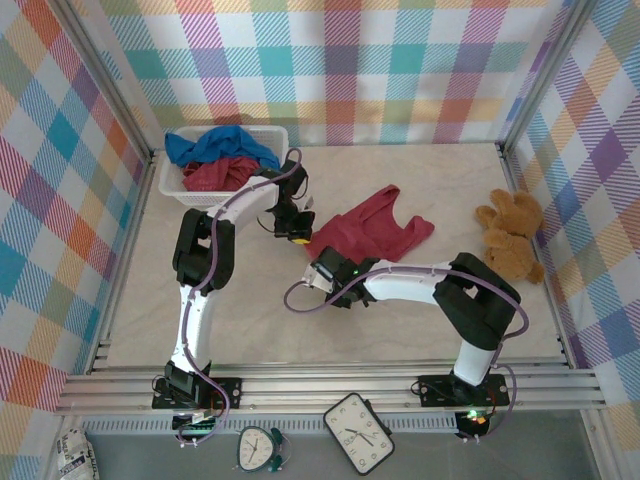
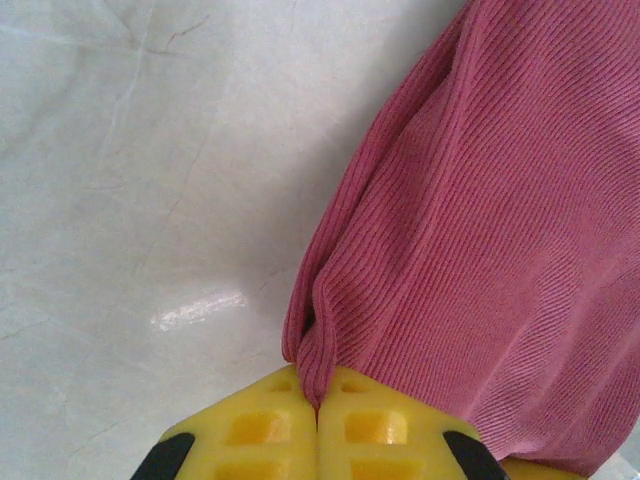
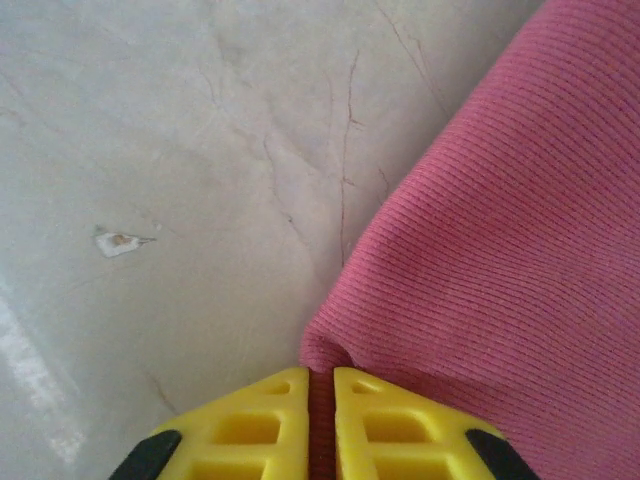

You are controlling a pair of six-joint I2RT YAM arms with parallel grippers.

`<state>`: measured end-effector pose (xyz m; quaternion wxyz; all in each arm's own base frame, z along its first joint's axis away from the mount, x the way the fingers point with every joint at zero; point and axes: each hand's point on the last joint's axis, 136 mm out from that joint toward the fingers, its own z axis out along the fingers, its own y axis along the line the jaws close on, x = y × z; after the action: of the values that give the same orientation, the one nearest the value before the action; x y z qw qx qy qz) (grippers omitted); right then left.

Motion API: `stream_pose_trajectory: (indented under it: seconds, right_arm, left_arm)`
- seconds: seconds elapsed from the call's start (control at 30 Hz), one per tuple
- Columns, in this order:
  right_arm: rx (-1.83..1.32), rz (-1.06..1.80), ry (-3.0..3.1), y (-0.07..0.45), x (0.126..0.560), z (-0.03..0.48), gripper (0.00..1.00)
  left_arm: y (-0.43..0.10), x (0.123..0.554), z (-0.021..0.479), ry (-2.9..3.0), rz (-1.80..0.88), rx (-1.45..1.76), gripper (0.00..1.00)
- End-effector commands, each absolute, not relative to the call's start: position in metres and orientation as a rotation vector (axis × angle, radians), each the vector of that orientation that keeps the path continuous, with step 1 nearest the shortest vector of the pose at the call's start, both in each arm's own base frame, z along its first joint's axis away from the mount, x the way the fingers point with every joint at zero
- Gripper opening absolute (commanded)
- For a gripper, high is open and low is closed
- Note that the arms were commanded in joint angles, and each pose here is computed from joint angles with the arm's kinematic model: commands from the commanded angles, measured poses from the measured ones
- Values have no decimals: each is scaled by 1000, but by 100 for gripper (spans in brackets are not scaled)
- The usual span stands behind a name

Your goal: Fold and stack the tank tops

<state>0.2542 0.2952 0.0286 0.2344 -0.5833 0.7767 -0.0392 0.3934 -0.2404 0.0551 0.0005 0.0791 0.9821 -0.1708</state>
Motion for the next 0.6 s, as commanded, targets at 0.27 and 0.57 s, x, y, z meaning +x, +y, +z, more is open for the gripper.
stream_pose_trajectory:
  seconds: [0.27,0.57]
  right_arm:
    - [-1382,631,2232,357,190,93,7]
    - [-1128,1187,2100,379,168,177,7]
  left_arm:
    - [-187,350,106,3062,-262,219,1]
    - [-203,341,153,2957,-433,177,1]
